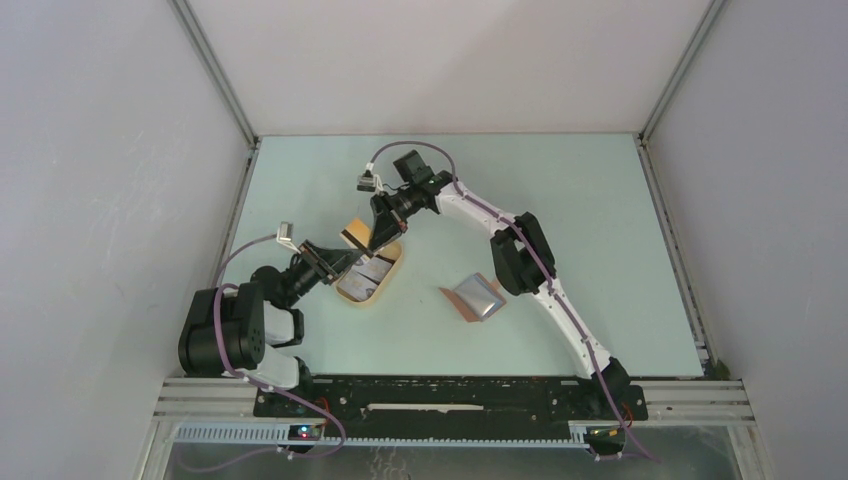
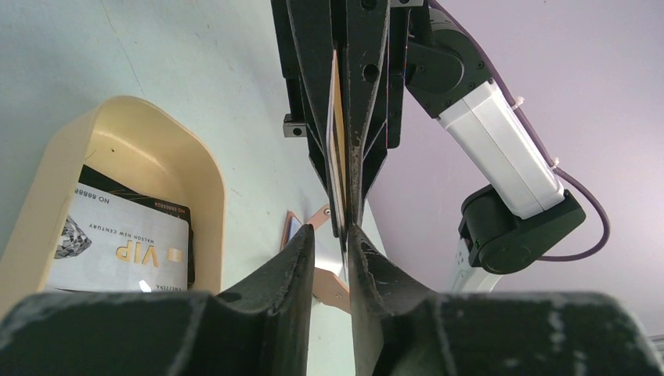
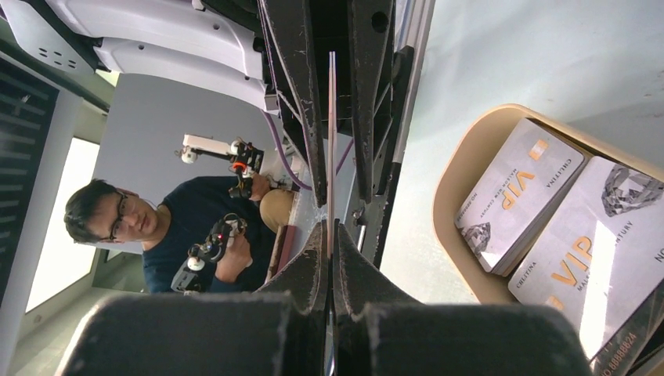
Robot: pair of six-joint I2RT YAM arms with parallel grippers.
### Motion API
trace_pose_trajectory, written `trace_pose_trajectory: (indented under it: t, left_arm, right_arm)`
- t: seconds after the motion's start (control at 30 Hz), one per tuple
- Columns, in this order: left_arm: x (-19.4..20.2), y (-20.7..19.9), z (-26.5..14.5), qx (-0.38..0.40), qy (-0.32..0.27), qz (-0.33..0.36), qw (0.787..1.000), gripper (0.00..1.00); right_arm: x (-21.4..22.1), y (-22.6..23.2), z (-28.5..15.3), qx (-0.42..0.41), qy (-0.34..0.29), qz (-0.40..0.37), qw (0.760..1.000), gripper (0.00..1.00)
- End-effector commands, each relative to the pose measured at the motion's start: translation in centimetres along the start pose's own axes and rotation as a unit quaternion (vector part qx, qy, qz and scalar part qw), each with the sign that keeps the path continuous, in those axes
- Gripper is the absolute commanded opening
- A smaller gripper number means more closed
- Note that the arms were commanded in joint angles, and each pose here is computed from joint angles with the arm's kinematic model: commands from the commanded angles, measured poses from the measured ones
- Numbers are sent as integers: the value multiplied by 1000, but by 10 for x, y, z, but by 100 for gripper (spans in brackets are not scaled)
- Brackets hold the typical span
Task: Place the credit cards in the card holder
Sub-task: Place the credit card in the storage box.
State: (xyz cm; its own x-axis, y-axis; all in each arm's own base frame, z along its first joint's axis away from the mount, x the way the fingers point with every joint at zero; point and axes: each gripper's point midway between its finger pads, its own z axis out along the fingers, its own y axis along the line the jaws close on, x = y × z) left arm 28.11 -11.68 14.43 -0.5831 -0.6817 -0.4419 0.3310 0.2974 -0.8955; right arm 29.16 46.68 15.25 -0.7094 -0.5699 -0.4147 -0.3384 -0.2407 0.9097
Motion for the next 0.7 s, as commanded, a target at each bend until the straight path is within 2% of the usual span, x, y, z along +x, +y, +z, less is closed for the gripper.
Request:
trace_pose_trajectory:
  t: [0.0,0.23,0.57,0.67]
  left_arm:
    - [-8,-18,5,36,0,50,998,27]
    - [-7,-18,6,37,3,48,998,21]
    - [-6,-21,4,38,2,51,998,25]
    - [-5,-21,4,38,2,50,998,20]
  right_arm:
    - [-6,28,6,-10,8,-23,1000,0]
    - [-7,29,6,-12,8,-23,1000,0]
    - [-9,28,1,-9,3,-18,1000,1]
    - [-9,27,0,-8,2,-17,1000,2]
